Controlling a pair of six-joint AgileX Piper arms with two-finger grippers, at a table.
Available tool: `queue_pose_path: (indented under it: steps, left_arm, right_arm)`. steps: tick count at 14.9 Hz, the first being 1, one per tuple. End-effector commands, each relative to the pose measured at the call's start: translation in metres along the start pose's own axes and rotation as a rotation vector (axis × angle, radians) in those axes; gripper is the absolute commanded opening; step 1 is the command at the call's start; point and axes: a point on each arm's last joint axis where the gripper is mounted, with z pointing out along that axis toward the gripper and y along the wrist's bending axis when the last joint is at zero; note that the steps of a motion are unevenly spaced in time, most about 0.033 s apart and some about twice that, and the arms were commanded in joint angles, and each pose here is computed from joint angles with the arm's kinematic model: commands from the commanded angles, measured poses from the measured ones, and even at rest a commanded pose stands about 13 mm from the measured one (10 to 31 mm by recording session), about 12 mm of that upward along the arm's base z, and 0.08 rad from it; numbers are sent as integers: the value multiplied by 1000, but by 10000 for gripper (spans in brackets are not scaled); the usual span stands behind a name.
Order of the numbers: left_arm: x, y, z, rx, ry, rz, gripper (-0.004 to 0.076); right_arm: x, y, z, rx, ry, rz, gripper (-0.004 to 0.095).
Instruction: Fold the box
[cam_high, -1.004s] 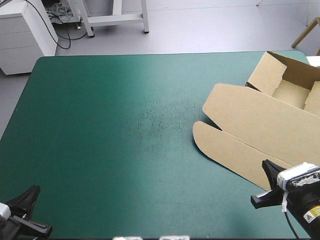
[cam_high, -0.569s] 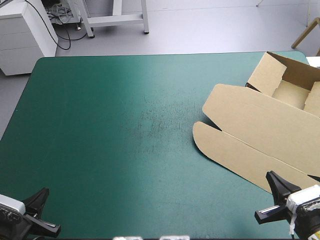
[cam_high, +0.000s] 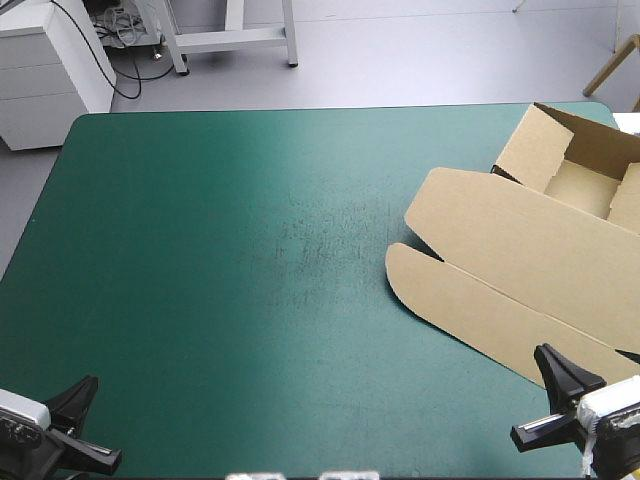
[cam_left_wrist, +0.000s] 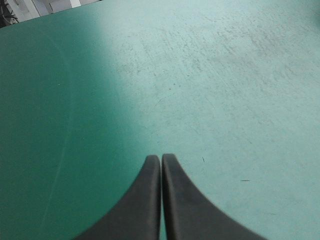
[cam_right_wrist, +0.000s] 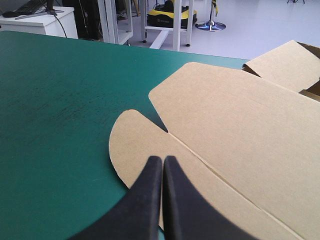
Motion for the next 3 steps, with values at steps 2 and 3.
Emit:
queue_pose_path:
  steps: [2, 3]
  left_arm:
    - [-11, 1, -7, 5, -109, -5, -10]
    - [-11, 1, -7, 5, -109, -5, -10]
  right_arm:
    - [-14, -1, -2, 14, -85, 1, -14]
    - [-14, -1, -2, 14, -85, 1, -14]
